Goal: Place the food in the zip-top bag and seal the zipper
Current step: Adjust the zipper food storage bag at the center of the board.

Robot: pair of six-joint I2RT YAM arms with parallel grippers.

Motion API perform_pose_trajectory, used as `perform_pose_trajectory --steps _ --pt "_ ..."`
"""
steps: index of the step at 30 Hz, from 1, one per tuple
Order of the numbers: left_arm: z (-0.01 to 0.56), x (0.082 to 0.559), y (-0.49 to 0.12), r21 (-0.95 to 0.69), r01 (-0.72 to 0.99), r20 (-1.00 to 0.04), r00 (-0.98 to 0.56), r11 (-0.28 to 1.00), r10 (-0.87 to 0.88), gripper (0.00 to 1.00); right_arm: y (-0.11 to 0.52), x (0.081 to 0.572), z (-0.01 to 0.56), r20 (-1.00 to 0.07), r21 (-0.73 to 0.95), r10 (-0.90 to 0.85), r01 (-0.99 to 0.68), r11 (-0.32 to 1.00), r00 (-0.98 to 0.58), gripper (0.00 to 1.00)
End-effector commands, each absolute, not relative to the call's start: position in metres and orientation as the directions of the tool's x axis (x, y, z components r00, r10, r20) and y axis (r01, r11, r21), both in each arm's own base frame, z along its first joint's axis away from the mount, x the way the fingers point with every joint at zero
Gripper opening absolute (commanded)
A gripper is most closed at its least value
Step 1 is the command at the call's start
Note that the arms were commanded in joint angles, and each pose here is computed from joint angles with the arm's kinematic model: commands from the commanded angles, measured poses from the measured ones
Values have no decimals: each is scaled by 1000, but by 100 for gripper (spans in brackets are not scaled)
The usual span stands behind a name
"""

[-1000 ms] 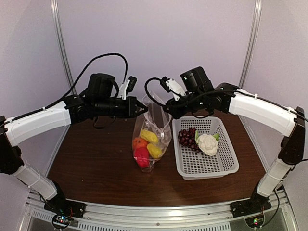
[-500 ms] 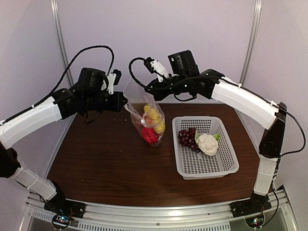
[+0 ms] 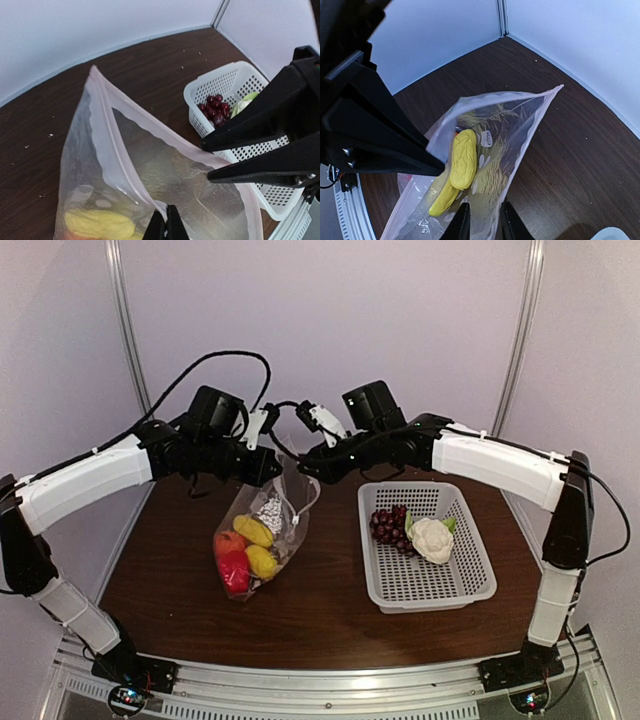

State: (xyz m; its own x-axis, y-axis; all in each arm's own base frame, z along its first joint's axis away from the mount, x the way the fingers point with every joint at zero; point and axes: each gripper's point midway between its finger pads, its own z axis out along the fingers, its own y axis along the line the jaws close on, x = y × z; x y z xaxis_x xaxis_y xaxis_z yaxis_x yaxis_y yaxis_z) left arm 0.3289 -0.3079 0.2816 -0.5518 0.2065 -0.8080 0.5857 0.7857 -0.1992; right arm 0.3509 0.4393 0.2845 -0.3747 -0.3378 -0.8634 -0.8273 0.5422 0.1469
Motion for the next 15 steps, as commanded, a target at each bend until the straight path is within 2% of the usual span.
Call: perform_pose_trajectory --steps 1,8,12,15 --pt "273 323 -330 -229 665 -773 -568 711 283 0 414 338 318 -893 104 -319 -837 538 -317 27" --pt "271 313 -344 -188 775 -772 -497 604 397 0 323 356 330 -908 -113 -362 -709 696 -211 39" --pt "270 296 -356 -217 842 -773 -457 494 439 0 278 365 296 -858 -165 -444 -681 713 -257 46" --pt "270 287 -361 -241 867 -780 -441 437 444 0 253 366 263 -784 -235 -551 -684 690 -287 52"
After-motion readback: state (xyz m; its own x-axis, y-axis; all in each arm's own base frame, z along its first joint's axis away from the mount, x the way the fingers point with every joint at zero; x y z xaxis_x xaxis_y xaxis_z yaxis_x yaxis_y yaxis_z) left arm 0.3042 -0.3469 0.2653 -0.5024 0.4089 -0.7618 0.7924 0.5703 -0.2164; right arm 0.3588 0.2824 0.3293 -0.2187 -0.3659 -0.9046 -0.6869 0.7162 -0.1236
